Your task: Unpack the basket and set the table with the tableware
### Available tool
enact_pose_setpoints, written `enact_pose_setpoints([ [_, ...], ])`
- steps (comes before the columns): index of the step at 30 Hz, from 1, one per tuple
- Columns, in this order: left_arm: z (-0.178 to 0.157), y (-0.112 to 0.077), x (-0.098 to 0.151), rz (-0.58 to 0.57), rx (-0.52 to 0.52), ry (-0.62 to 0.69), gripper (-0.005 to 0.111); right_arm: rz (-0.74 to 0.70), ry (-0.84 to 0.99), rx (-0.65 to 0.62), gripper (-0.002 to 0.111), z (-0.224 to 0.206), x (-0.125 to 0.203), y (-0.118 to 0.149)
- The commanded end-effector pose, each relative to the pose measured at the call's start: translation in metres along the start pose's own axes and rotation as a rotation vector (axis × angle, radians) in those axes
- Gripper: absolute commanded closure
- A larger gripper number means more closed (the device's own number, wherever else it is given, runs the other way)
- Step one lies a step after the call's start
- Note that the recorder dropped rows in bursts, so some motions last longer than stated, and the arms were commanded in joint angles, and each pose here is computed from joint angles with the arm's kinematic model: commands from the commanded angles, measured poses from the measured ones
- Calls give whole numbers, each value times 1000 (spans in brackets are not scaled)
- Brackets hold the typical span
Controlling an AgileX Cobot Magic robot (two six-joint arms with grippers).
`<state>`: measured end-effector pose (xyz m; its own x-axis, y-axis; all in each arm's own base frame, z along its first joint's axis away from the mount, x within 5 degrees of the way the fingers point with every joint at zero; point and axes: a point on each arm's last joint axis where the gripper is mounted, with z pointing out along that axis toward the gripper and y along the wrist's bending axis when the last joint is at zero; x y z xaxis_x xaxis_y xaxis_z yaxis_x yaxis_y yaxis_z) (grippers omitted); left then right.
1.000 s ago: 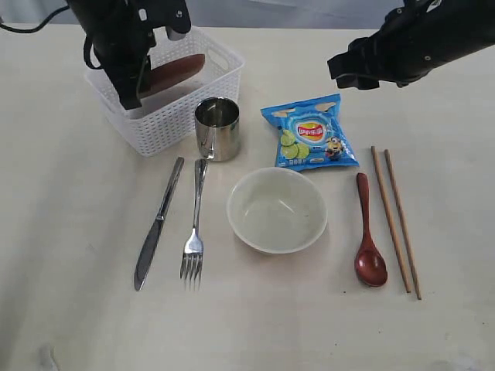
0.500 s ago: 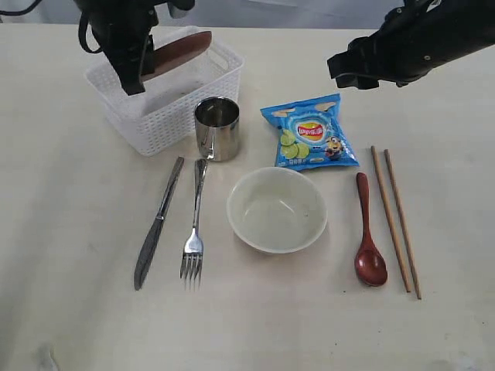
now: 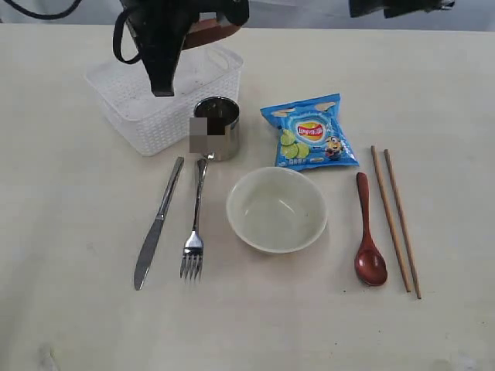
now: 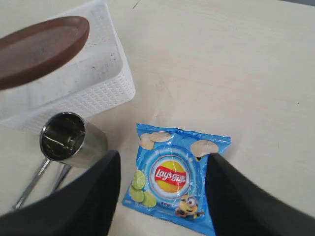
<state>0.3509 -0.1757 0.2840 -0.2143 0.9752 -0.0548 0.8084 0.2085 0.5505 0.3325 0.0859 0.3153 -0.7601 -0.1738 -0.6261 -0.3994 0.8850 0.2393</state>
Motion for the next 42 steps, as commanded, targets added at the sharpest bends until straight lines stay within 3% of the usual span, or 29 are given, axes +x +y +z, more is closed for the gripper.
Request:
enact_pose_setpoints([
  [1,-16,-26,-21,21,-108,-47,107,175,41,-175,58,-19,-3,-34],
  [4,-20,-55,-41,100,-279,-64,107,282,120,-338,58,-14,7,-55],
  [6,-23,-69,-50,116,-357,-86,107,306,129,-357,58,-9,8,-59],
  [11,-30,-84,-63,86,-479,-170,107,289,127,-401,58,-5,5,-45],
  [17,-44,-106,-82,146,-484,-259,107,300,76,-464,58,-4,0,-42],
  [34,-47,-109,-91,137,-462,-365,107,346,101,-449,59,6,13,-45],
  [37,-47,-109,-91,137,-459,-372,107,347,101,-454,74,6,12,-44],
  [41,-47,-110,-92,133,-450,-381,107,347,101,-454,109,6,12,-44],
  [42,-47,-110,-92,130,-446,-385,106,350,102,-454,108,6,12,-44],
])
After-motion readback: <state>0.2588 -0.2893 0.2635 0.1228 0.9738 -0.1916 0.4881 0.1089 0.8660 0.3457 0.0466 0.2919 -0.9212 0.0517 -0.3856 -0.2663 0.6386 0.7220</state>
